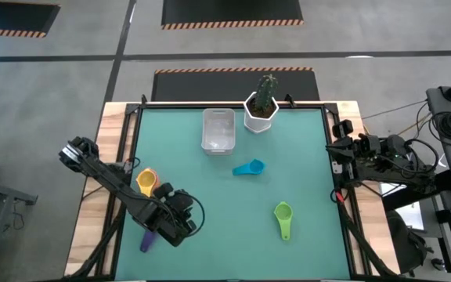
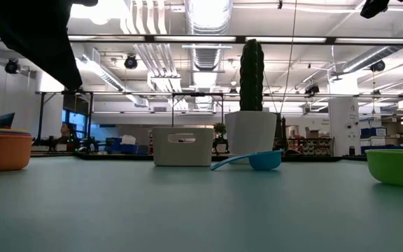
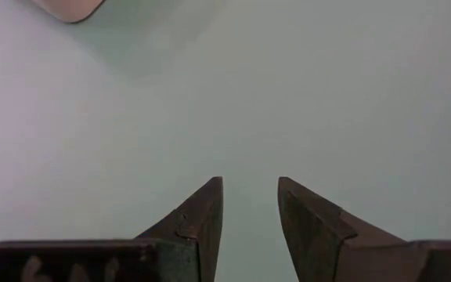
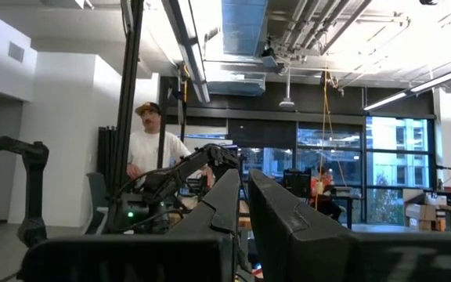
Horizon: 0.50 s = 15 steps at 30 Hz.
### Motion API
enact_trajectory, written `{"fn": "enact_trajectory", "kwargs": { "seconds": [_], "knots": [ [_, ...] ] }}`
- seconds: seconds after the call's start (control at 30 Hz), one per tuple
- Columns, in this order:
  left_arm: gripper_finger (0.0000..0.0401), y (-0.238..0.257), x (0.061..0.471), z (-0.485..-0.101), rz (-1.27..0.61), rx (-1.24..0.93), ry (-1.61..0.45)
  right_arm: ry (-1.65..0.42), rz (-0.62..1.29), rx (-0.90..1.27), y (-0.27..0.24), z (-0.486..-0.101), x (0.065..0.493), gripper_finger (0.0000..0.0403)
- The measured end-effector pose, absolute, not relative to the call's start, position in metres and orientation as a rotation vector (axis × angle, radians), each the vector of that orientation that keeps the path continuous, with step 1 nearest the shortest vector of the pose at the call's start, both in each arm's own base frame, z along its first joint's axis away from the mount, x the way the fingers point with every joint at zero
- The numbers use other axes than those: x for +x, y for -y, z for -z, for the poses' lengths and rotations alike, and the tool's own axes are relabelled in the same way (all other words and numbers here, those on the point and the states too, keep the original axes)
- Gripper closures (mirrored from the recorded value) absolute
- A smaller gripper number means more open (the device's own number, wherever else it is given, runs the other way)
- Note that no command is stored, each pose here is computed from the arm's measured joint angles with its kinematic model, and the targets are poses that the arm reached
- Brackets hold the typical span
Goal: Nest measuring cups in basket
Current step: Stack the green measuring cup on top of the yellow measuring cup
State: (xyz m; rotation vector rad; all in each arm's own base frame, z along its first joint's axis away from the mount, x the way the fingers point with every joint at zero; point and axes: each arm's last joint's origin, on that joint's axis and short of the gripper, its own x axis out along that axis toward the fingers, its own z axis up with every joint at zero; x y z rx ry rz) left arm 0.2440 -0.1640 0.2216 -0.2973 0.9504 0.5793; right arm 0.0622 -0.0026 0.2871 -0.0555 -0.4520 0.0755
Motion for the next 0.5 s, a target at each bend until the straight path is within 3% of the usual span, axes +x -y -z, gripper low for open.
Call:
{"fn": "enact_trajectory", "kwargs": {
  "seconds": [0.5],
  "knots": [
    [0.0295,0.1645,0.2447,-0.2209,-0.580,-0.298,-0.945,0.452,-0.075,-0.056,0.0026,-0.2871,0.0622,0.0385]
  ]
}}
